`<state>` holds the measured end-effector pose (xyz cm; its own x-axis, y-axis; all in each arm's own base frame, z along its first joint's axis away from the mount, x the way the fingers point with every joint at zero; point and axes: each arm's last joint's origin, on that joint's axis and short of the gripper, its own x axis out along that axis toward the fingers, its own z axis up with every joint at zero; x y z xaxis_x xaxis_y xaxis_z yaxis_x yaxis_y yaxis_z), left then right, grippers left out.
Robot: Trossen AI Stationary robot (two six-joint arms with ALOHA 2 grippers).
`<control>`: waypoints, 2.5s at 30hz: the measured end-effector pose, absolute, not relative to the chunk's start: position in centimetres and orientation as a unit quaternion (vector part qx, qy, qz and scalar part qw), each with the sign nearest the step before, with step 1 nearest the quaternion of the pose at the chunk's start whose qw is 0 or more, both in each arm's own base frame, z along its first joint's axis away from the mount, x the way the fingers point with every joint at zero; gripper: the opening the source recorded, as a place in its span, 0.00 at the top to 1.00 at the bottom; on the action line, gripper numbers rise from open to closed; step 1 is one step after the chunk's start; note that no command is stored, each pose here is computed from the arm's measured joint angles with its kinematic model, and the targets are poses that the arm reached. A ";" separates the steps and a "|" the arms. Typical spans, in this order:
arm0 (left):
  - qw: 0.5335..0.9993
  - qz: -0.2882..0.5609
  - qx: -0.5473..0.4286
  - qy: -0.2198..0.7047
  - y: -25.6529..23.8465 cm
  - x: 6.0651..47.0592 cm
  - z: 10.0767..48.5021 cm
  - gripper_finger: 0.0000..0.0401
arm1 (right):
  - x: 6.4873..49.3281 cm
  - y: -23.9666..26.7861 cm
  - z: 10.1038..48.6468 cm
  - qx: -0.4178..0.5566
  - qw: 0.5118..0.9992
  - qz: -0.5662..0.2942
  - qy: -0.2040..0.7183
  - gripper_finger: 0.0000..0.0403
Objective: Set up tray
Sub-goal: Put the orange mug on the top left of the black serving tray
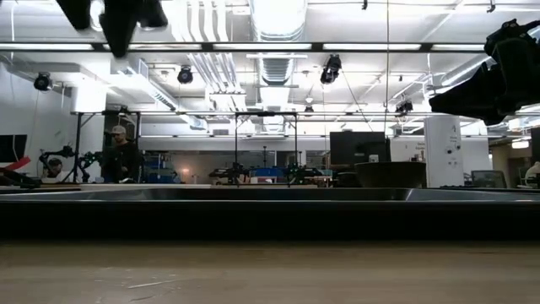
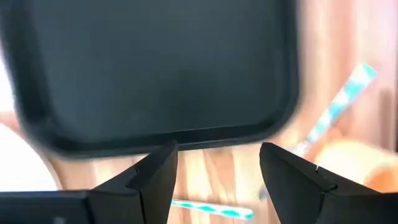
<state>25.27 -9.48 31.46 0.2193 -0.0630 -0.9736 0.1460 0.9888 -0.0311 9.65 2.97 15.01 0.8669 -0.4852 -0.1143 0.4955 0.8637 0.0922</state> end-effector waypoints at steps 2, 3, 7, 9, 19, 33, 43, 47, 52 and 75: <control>0.746 -0.084 0.076 0.657 -11.6 26.6 31.2 0.48 | 9.7 3.0 15.0 0.066 0.964 -0.254 0.042 0.68; 0.734 -0.087 0.094 0.667 -12.6 27.2 31.1 0.48 | 9.7 3.0 15.0 0.067 0.964 -0.254 0.043 0.68; 0.744 -0.113 0.141 0.643 -16.6 28.6 32.4 0.48 | 9.7 3.0 15.0 0.067 0.964 -0.254 0.043 0.68; 0.759 -0.123 0.162 0.618 -18.4 28.4 33.6 0.48 | 9.7 3.0 15.0 0.071 0.964 -0.254 0.043 0.68; 0.713 -0.194 0.270 0.617 -23.1 23.6 34.1 0.48 | 9.8 3.0 14.8 0.043 0.965 -0.254 0.055 0.68; 0.698 -0.177 0.260 0.644 -25.1 22.2 27.7 0.48 | 9.9 3.1 14.5 0.035 0.964 -0.256 0.066 0.68; 0.708 -0.155 0.212 0.655 -26.3 19.6 25.1 0.48 | 9.9 3.1 14.5 0.043 0.964 -0.256 0.063 0.68; 0.711 -0.142 0.199 0.659 -26.4 18.8 24.2 0.48 | 9.9 3.1 14.5 0.043 0.964 -0.256 0.063 0.68; 0.712 -0.107 0.184 0.669 -25.9 18.6 22.6 0.48 | 9.9 3.1 14.5 0.043 0.964 -0.256 0.063 0.68; 0.734 -0.040 -0.002 0.678 -23.6 18.0 24.0 1.00 | 9.9 3.1 14.5 0.044 0.964 -0.256 0.063 0.68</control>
<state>18.00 -23.64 23.95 0.0768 -0.0618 -0.9951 0.0558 0.9968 -0.0576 9.88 3.11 14.54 0.8614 -0.4869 -0.1444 0.4981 0.8654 0.0534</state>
